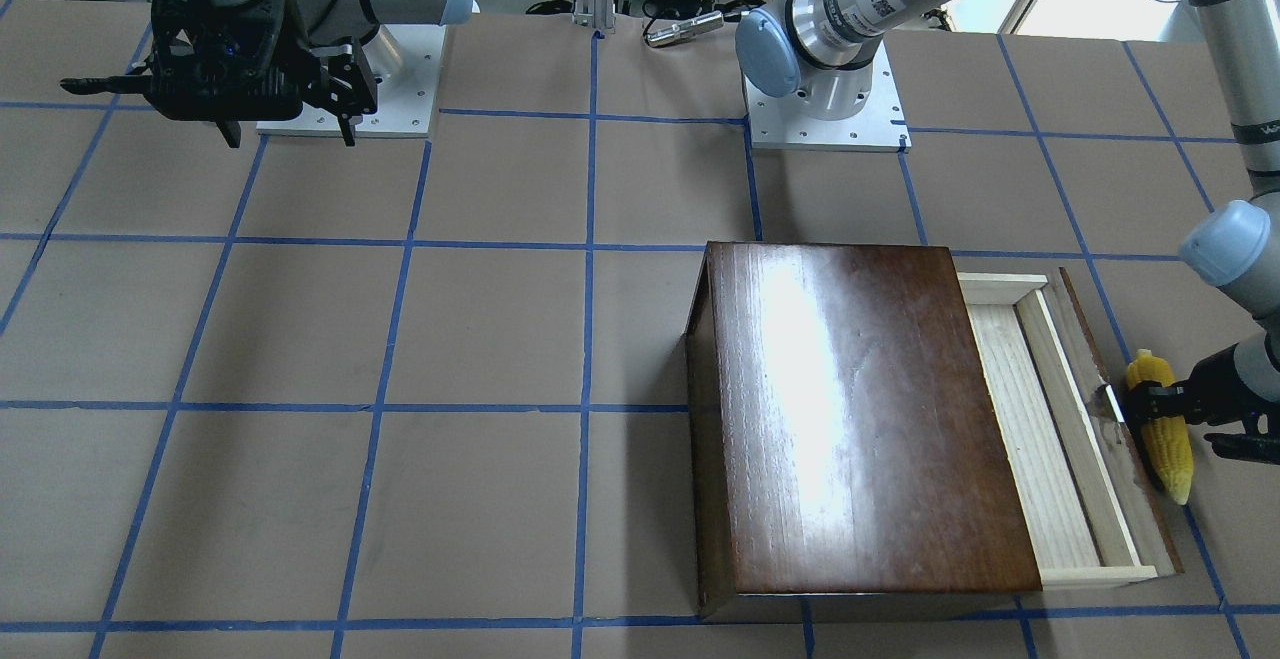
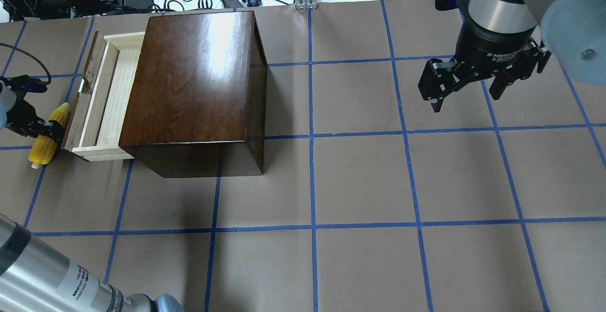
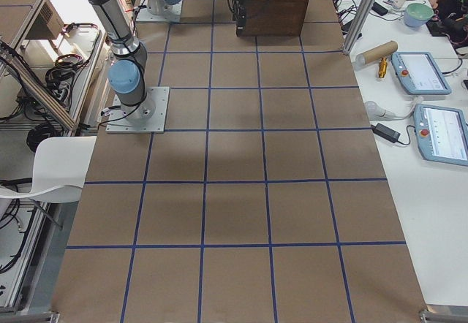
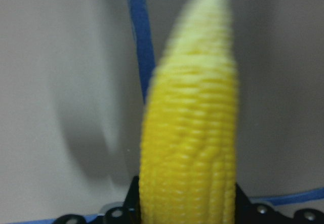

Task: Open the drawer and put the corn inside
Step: 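Lift the corn cob upright with the left gripper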

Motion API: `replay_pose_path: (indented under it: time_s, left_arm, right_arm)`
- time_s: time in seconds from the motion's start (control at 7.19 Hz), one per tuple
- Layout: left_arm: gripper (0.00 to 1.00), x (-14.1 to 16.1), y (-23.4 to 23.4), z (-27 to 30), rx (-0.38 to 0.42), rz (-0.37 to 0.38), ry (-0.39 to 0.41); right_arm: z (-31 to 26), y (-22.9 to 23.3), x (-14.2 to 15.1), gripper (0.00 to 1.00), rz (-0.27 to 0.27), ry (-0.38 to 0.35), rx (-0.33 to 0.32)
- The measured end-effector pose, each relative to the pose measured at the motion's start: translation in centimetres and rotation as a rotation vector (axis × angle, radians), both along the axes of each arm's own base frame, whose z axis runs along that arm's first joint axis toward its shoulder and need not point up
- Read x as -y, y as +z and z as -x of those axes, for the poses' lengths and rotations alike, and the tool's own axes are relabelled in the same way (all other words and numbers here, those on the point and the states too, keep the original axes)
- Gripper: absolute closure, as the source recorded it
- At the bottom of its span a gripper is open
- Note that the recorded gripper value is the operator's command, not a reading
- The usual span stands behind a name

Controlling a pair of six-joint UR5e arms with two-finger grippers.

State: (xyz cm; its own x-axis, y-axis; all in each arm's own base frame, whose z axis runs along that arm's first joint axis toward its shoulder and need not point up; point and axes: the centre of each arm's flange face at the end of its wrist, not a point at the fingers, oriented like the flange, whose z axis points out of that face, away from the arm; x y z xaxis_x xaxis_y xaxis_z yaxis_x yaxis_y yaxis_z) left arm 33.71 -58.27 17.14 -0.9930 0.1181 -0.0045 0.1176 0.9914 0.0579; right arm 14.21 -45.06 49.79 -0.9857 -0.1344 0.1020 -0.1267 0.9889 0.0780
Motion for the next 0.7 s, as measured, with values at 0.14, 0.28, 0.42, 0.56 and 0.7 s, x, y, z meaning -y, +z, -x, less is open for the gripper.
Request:
replay_pose_path:
  time_s: [0.14,0.28,0.42,0.56,0.7]
  left_arm:
    - [1.00,0.01,0.09,0.00,0.001,0.001,0.002]
    - [1.00,0.02,0.18,-0.02,0.002,0.002,0.003]
    - [1.00,0.02,0.23,-0.02,0.003,0.003,0.003]
    - [1.00,0.01,0.24,-0.02,0.003,0.003,0.003]
    - [1.00,0.01,0.25,-0.01,0.003,0.003,0.003]
  right_arm:
    - [0.00,0.00,0.00,0.00,0.000,0.000,0.000]
    - [0.00,0.00,0.00,0.00,0.000,0.000,0.000]
    - [0.00,0.00,0.00,0.00,0.000,0.000,0.000]
    - [0.00,0.00,0.00,0.00,0.000,0.000,0.000]
    - [0.00,0.02,-0.01,0.00,0.000,-0.001,0.000]
